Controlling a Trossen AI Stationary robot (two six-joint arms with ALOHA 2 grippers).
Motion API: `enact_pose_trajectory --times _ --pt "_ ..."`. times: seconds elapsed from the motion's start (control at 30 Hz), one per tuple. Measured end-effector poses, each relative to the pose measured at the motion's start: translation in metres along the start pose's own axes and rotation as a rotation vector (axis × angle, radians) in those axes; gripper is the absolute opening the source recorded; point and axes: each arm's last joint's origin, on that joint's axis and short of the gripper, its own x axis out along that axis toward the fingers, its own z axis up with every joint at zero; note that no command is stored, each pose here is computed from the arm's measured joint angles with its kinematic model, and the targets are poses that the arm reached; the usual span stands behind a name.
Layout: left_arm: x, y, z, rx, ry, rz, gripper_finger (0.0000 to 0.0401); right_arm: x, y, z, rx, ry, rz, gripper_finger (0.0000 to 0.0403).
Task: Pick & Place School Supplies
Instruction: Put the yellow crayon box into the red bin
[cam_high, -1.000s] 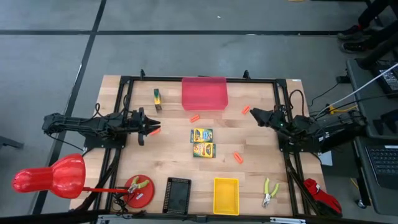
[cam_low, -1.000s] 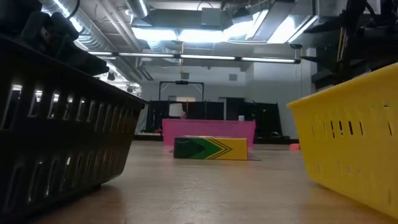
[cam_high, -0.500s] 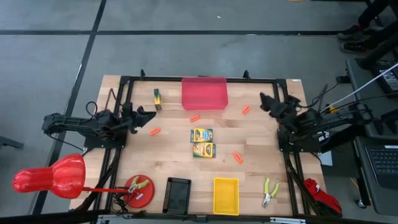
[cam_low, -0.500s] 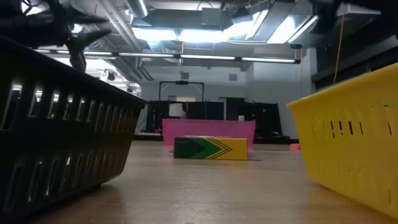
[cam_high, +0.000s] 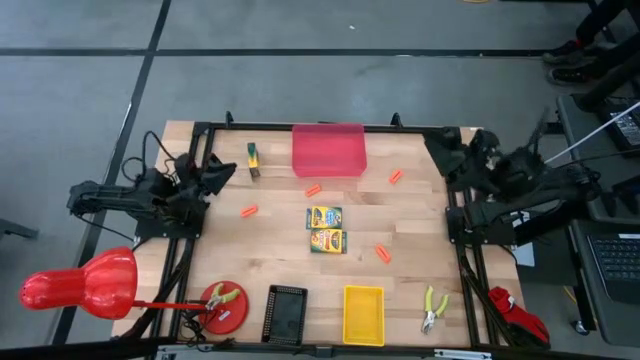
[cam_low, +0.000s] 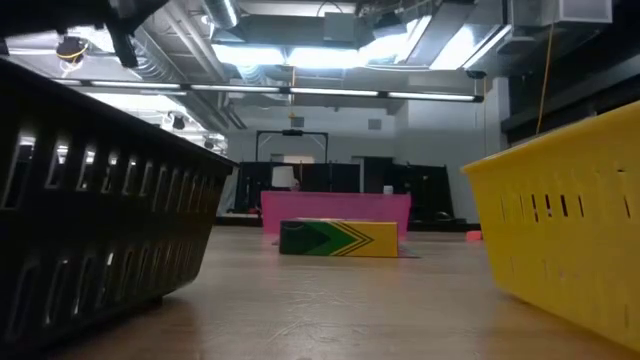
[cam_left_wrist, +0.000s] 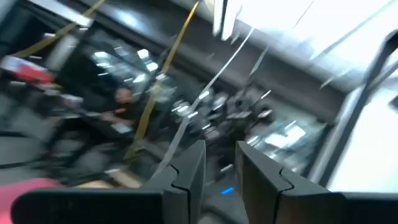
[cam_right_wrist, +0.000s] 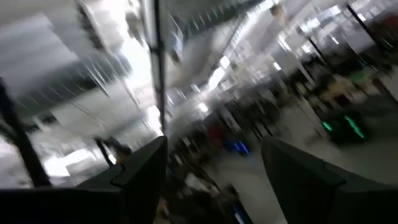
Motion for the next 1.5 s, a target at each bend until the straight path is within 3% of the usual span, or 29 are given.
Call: enact_pose_trajectory --times 0.1,0.27,0.4,0.47,0.67,0.8,1.1,1.27,1.5 --pt "0.008 -0.009 0.02 0.147 0.12 0.15 0.0086 0.003 0.004 0.011 -0.028 0.176 -0.097 0.0263" --pt "0.01 -0.014 0.046 0.297 0.301 0.527 0.0086 -0.002 0.001 0.02 -0.026 0.336 -0.296 0.0263" --pt "0.005 -0.011 0.051 0.268 0.4 0.791 0.0086 -0.007 -0.007 0.01 0.009 0.403 -0.431 0.0263" --pt "0.005 -0.01 0.05 0.21 0.416 0.867 0.0086 -0.008 -0.01 0.006 0.015 0.431 -0.472 0.0263" --pt "0.017 -0.006 0.025 0.013 0.565 0.961 0.0086 -0.001 -0.011 -0.006 -0.001 0.469 -0.507 0.0263" --pt "0.033 0.0 0.003 -0.057 0.687 1.043 0.0086 0.0 -0.011 -0.008 -0.01 0.476 -0.509 0.0263" --pt "0.07 0.031 -0.016 -0.172 0.657 1.168 0.0091 -0.006 -0.009 0.002 0.012 0.463 -0.46 0.0263" --pt "0.084 0.061 -0.01 -0.205 0.643 1.201 0.0134 -0.009 -0.008 0.006 0.034 0.464 -0.421 0.0263" --pt "0.09 0.103 -0.007 -0.212 0.729 1.233 0.0201 -0.01 -0.006 0.012 0.013 0.457 -0.364 0.0263"
